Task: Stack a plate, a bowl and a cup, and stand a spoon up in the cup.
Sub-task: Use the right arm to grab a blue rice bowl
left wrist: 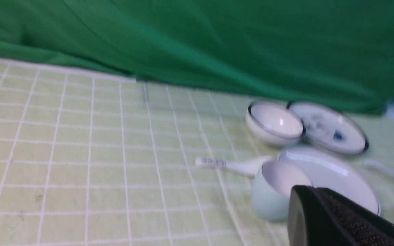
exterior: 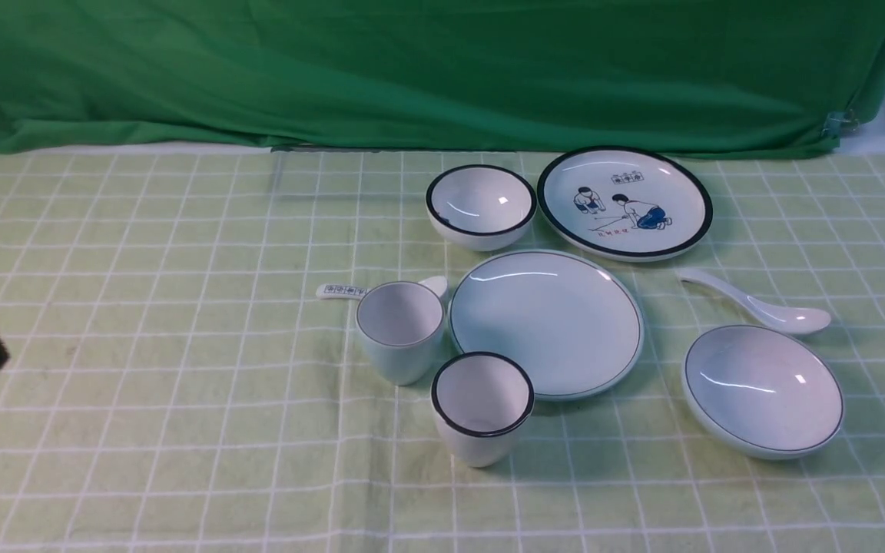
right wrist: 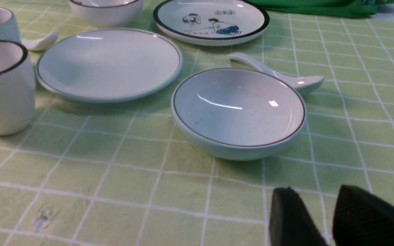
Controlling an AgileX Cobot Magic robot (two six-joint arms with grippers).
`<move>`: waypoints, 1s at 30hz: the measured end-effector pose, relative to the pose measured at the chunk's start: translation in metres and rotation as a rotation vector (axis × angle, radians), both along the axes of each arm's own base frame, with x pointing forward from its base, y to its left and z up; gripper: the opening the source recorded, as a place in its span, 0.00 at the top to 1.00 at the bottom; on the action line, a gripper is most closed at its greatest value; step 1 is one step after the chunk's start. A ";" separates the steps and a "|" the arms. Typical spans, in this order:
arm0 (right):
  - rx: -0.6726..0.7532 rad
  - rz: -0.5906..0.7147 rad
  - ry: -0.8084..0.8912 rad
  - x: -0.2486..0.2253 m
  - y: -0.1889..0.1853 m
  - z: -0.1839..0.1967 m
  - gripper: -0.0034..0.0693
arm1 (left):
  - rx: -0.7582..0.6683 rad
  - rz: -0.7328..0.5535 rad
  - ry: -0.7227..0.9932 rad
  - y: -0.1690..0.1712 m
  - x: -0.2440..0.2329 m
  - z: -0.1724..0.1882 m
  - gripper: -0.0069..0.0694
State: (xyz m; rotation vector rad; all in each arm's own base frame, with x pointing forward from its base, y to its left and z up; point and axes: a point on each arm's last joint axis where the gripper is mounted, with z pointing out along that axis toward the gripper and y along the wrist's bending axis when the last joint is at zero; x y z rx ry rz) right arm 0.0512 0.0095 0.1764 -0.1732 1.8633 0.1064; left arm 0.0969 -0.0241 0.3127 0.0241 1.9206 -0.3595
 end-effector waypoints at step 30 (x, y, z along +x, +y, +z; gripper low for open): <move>-0.080 0.249 0.544 0.081 0.043 0.112 0.79 | 0.248 -0.496 0.186 -0.060 0.049 0.000 0.91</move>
